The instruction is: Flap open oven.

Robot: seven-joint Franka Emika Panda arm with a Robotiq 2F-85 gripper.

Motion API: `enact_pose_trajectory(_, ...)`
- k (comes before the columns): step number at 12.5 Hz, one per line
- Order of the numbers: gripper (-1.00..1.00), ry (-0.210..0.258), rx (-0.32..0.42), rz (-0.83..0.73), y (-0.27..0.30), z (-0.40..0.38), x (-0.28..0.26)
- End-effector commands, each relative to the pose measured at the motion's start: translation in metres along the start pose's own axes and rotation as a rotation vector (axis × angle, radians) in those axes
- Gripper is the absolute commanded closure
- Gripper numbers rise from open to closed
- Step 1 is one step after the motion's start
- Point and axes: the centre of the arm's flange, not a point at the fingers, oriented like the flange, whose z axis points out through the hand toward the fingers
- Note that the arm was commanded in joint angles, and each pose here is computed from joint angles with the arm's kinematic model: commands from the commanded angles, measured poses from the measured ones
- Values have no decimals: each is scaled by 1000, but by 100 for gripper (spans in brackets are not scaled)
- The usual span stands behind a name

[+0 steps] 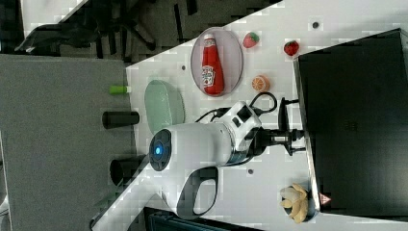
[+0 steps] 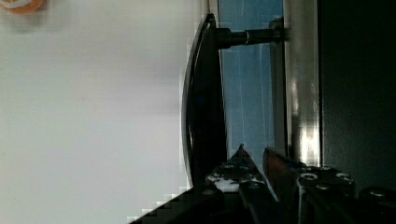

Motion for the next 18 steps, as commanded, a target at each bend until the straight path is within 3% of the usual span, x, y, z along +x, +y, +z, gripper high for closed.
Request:
enact_pose_trajectory(1, 65, 15, -21, -59, -26, -3, 10)
enact_pose_trajectory(7, 65, -34, -125, -97, -111, 14, 16)
enact_pose_trajectory(12, 65, -47, -286, -116, -170, 42, 16)
enact_pose_trajectory(15, 65, -31, -382, -103, -211, 71, 13)
enact_pose_trajectory(18, 65, 14, -499, -54, -249, 105, 3)
